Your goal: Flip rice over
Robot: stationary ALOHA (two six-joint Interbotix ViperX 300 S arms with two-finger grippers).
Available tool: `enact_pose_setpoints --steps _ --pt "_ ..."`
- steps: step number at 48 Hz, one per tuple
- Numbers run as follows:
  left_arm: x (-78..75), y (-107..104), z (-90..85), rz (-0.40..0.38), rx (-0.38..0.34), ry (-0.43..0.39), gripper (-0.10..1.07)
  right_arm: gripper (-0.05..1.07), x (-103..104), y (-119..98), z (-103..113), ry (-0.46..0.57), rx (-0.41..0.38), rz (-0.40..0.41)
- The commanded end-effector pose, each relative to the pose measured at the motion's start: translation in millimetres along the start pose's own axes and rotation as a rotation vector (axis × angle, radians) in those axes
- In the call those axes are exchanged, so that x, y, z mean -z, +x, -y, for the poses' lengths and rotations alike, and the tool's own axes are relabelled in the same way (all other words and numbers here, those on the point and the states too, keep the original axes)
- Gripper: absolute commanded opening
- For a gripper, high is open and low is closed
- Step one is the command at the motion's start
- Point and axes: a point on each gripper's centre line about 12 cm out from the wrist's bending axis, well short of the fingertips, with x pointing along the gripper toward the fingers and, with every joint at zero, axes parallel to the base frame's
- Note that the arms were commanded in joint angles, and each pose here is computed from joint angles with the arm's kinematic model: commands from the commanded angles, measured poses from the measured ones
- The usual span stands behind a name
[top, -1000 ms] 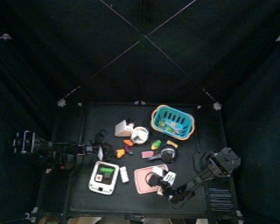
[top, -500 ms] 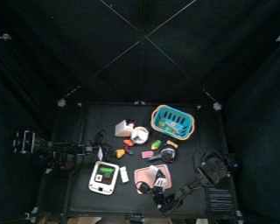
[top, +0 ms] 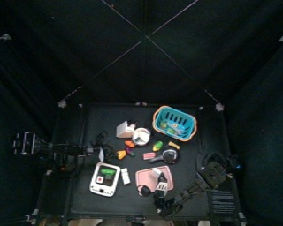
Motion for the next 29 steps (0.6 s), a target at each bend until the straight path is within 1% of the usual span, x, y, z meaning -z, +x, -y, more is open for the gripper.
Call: enact_pose_setpoints --steps 1,7,16,21,25,29 --pt "-3.1 0.9 2.3 0.011 0.008 0.002 0.81 0.68 -0.1 -10.9 2.1 0.004 -0.044 -0.018" --pt "-3.5 1.2 2.8 0.013 0.009 0.000 0.81 0.68 -2.1 -15.3 0.6 -0.048 -0.040 -0.026" --pt "-3.0 0.9 2.5 0.011 0.008 0.000 0.81 0.68 -5.2 -21.1 11.2 -0.080 0.018 -0.041" --pt "-3.0 0.9 2.5 0.011 0.008 0.000 0.81 0.68 -2.9 -20.4 10.4 -0.115 0.037 -0.067" --pt "-2.2 0.8 2.0 0.009 0.006 0.000 0.81 0.68 -0.1 -15.4 6.5 -0.161 0.058 -0.108" --pt "-2.7 0.7 1.9 0.011 0.006 0.000 0.81 0.68 1.2 -13.2 3.0 -0.197 0.062 -0.129"
